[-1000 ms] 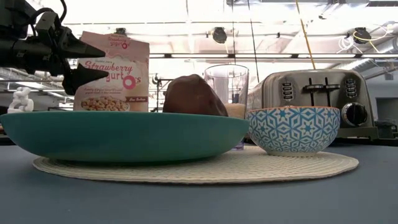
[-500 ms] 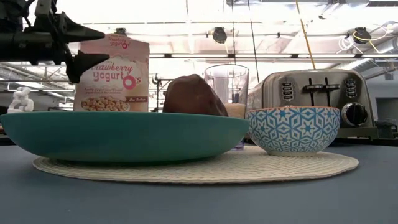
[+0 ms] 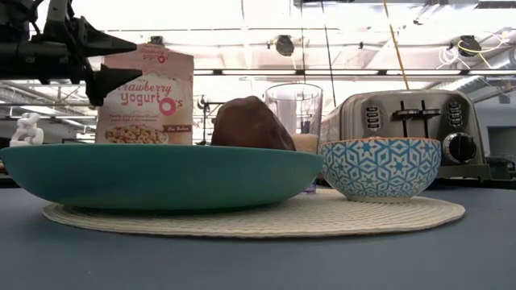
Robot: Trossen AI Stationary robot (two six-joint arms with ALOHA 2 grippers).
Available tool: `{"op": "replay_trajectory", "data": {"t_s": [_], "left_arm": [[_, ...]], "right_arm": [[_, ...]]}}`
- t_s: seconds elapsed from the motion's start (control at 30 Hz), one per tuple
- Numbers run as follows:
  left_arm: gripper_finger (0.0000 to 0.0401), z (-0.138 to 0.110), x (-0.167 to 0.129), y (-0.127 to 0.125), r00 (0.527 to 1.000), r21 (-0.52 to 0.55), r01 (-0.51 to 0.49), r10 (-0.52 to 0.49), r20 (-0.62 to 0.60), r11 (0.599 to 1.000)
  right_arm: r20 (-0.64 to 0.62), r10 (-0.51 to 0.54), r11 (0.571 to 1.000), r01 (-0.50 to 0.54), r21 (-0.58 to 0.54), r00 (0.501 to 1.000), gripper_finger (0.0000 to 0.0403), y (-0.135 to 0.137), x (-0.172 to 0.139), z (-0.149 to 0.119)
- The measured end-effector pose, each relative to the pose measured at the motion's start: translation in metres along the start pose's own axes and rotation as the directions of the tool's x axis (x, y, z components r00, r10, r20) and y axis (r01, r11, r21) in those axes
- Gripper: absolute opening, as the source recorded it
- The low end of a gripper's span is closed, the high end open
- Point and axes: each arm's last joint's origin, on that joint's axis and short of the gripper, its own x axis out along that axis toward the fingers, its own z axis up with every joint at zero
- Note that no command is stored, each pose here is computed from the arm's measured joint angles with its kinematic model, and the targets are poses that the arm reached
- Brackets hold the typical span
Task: Arrange a breakfast setting
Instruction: Put the green spoon on the table to the right side of the orange bowl
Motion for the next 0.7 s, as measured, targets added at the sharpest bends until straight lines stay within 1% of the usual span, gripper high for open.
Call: {"op": "replay_trajectory", "data": {"t_s": [0.2,0.37,0.53,0.7], "left_arm": [[0.0287,0.0,0.0,0.0,1.0,0.0,0.0,0.0,0.001,1.0],[0.0287,0.0,0.0,0.0,1.0,0.001,0.0,0.0,0.0,1.0],[0.0287,0.0,0.0,0.0,1.0,0.006,-0.001,0.001,-0.002,1.0],[0.0287,0.0,0.0,0.0,1.0,0.008,-0.002,0.002,-0.002,1.0]], "right_arm": [[0.051,-0.093,0.994,0.09,0.065,0.994,0.0361,-0.018,0.026,0.003],[0.074,-0.195,0.976,0.186,0.116,0.978,0.0361,-0.04,0.055,0.0],[0.035,-0.283,0.952,0.276,0.133,0.959,0.0361,-0.063,0.083,-0.012],[-0.051,-0.345,0.929,0.348,0.121,0.937,0.0361,-0.084,0.107,-0.031]]}}
